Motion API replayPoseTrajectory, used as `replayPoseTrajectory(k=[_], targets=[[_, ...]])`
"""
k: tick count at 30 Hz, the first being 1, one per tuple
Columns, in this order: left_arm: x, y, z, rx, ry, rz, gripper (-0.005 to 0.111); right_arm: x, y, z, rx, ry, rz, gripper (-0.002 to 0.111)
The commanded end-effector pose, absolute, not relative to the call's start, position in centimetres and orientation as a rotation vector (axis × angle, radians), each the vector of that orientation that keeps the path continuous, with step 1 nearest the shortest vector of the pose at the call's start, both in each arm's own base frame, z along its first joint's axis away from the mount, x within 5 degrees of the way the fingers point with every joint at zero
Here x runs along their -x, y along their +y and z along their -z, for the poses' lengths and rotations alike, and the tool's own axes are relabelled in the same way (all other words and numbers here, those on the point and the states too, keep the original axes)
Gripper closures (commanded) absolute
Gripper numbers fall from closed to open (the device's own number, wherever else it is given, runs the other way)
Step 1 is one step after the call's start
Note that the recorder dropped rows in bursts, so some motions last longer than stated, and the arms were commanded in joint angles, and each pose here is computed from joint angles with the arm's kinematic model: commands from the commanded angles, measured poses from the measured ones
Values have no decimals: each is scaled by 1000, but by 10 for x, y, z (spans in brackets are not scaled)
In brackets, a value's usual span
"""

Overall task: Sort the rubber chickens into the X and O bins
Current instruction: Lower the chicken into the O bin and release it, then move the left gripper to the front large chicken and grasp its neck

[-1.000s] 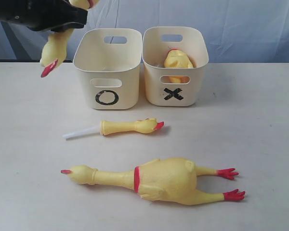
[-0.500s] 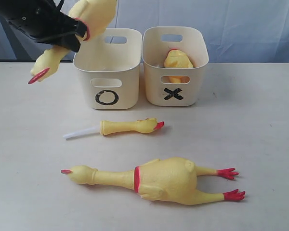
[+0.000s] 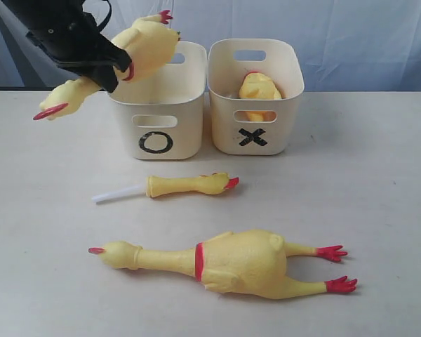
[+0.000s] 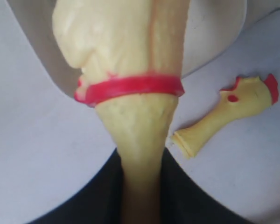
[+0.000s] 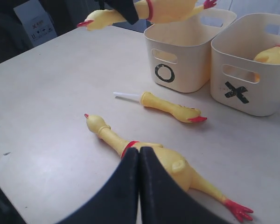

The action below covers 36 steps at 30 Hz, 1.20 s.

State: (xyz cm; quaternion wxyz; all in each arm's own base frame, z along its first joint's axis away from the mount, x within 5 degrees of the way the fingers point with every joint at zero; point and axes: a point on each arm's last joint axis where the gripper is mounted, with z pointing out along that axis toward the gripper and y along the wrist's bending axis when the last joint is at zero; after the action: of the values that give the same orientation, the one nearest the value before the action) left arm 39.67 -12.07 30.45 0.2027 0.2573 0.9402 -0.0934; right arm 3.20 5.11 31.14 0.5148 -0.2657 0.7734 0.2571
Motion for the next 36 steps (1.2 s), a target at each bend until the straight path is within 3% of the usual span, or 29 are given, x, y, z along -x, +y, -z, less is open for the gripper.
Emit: replayPoseTrajectory(k=[1, 15, 27, 36], targets=[[-400, -129, -304, -816, 2599, 180, 107, -32, 51, -310, 631, 1858, -615, 109], [-414, -130, -282, -882, 2624, 79, 106, -32, 51, -310, 629, 1856, -615, 109], [-418, -134, -293, -854, 2560, 101, 71, -32, 51, -310, 629, 1856, -615, 109], [-421, -136, -295, -827, 2519, 128, 70, -32, 51, -310, 629, 1856, -615, 109]])
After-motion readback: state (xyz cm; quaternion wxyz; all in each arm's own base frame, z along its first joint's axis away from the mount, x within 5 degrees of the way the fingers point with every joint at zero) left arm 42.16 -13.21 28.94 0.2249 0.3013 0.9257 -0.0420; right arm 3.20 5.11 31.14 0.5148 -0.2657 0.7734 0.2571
